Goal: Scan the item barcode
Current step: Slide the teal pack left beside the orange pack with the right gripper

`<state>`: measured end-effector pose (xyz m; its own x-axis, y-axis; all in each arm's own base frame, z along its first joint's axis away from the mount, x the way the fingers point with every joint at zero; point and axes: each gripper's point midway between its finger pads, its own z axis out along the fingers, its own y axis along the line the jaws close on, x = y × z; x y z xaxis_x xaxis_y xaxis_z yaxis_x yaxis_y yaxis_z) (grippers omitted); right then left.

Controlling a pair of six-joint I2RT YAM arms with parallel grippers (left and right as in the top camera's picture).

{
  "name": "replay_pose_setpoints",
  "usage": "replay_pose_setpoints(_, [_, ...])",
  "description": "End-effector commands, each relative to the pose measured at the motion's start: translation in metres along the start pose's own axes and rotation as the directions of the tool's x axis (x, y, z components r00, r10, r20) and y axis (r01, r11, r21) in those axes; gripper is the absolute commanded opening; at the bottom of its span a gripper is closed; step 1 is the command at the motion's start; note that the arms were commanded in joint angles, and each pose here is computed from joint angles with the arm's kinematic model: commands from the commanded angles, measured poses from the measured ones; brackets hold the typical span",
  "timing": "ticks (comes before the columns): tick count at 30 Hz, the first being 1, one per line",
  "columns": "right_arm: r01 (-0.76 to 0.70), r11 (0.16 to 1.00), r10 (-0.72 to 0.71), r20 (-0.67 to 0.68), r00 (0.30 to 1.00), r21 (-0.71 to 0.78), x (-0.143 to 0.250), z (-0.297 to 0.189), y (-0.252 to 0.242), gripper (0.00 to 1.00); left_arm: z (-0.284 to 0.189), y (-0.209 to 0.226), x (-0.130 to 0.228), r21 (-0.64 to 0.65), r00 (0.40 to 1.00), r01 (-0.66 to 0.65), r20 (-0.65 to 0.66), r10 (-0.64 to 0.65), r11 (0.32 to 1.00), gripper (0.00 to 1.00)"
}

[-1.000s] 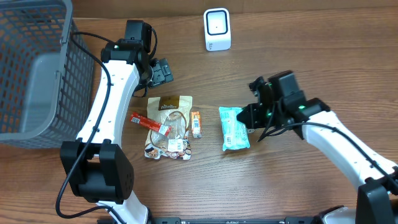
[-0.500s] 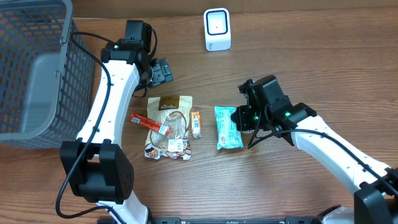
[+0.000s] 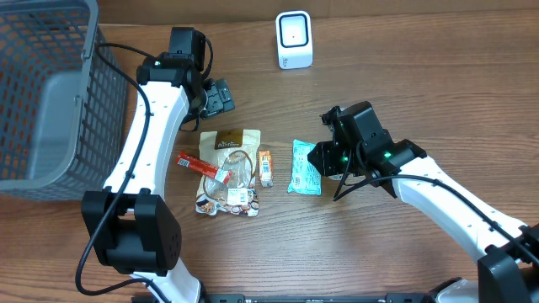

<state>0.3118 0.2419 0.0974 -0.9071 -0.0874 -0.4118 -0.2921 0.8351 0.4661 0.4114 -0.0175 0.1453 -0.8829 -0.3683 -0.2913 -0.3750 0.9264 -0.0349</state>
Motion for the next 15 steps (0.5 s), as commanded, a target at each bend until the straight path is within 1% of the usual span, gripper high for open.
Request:
replay_pose_setpoints(1, [0.015, 1.000, -0.015, 0.031, 0.999, 0.015, -0.011, -0.002, 0.002, 0.29, -0.009, 0.000, -0.006, 0.002, 1.000, -0.008, 0.030, 0.008, 1.000, 1.00])
replay_pose_setpoints(7, [0.006, 0.996, -0.010, 0.043, 0.999, 0.095, -0.011, -0.003, -0.012, 0.30, -0.009, 0.000, -0.006, 0.002, 1.000, -0.008, 0.030, 0.008, 1.000, 1.00])
replay_pose_setpoints(15, [-0.012, 0.975, 0.010, 0.012, 1.000, 0.221, 0.000, -0.007, -0.037, 0.31, -0.009, 0.000, -0.006, 0.002, 1.000, -0.008, 0.030, 0.008, 1.000, 1.00])
